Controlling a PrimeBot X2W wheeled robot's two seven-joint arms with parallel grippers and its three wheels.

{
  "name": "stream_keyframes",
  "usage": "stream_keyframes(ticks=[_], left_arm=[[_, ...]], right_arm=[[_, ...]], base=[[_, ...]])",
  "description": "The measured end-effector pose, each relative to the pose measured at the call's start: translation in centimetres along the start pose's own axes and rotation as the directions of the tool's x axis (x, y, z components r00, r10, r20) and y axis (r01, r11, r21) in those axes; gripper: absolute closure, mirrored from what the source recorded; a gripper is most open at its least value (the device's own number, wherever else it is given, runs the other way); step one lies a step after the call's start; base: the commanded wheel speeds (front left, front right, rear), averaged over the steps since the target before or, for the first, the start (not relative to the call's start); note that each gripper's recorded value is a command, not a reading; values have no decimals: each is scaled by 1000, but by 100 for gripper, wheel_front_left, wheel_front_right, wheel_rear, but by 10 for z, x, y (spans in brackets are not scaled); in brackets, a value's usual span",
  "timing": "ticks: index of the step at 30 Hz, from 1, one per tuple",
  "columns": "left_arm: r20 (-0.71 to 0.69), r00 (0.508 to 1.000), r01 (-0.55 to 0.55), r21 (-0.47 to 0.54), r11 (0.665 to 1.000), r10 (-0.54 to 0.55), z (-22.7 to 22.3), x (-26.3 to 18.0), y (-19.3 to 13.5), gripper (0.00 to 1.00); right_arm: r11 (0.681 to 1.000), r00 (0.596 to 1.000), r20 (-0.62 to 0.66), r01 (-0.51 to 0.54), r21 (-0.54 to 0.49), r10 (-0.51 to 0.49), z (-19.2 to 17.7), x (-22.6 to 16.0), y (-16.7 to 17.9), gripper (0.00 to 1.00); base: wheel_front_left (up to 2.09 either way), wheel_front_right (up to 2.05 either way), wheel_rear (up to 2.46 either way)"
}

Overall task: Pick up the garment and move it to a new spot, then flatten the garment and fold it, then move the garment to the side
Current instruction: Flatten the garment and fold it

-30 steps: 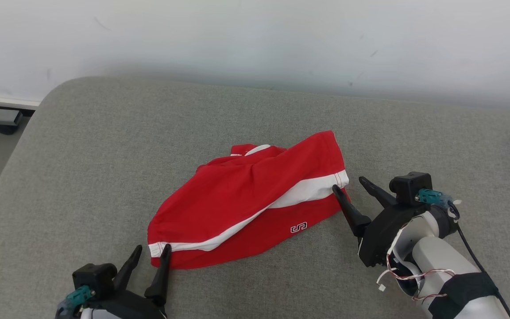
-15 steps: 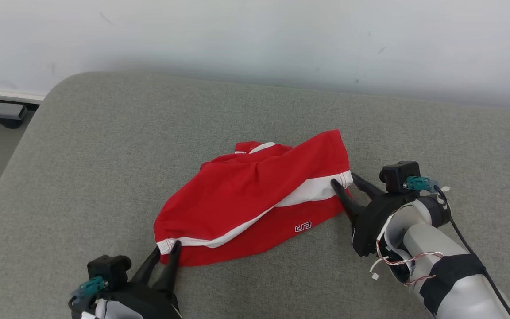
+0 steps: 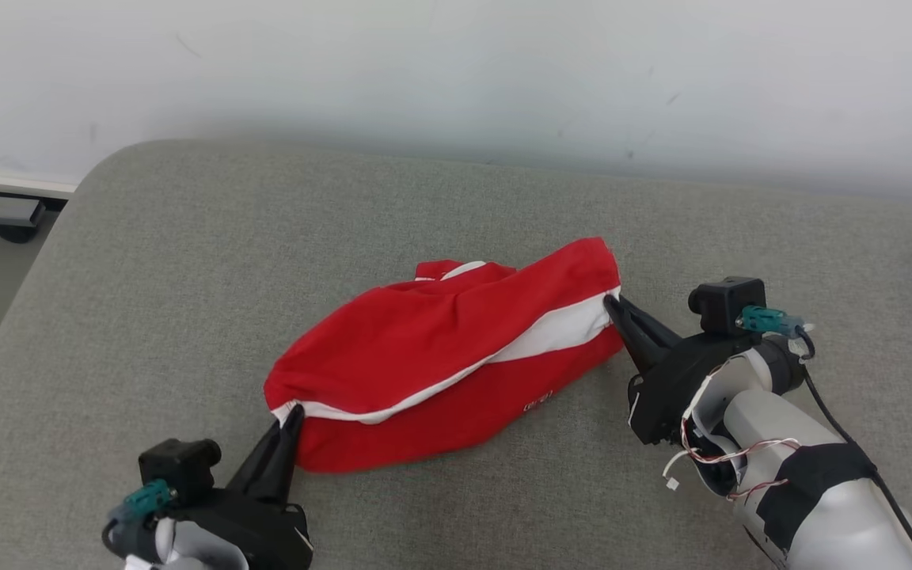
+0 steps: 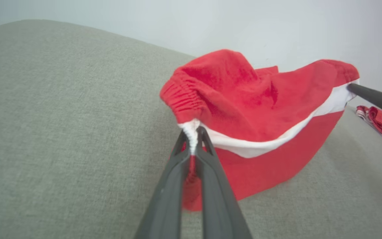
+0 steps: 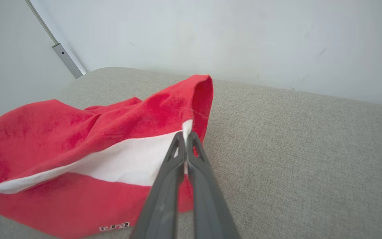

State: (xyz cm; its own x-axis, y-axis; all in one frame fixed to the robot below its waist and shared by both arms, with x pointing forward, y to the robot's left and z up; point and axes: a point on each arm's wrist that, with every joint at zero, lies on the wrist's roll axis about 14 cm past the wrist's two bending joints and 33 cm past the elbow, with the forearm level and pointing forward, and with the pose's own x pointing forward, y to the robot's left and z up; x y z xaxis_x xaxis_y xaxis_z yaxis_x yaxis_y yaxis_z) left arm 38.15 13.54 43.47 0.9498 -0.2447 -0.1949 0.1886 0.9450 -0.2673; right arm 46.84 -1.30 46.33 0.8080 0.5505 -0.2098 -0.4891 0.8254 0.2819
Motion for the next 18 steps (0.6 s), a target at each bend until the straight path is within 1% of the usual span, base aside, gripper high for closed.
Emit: stream_keyframes(ticks=[5, 10, 16, 18], left_arm=[[61, 998, 10, 51, 999, -13, 29, 4, 3, 100], [109, 993, 41, 118, 992, -54, 64, 13, 0, 100], [128, 981, 114, 207, 972, -143, 105, 34, -17, 100], [121, 978, 136, 255, 957, -171, 119, 43, -22, 100]], right_arm=[[999, 998, 58, -23, 23, 22, 20, -2, 6, 100], [997, 993, 110, -48, 61, 41, 43, -3, 10, 100], [996, 986, 164, -54, 64, 42, 78, -4, 0, 100], [996, 983, 180, -59, 64, 47, 92, -1, -3, 100]], base=[[0, 0, 0], [0, 0, 0], [0, 0, 0], [0, 0, 0]])
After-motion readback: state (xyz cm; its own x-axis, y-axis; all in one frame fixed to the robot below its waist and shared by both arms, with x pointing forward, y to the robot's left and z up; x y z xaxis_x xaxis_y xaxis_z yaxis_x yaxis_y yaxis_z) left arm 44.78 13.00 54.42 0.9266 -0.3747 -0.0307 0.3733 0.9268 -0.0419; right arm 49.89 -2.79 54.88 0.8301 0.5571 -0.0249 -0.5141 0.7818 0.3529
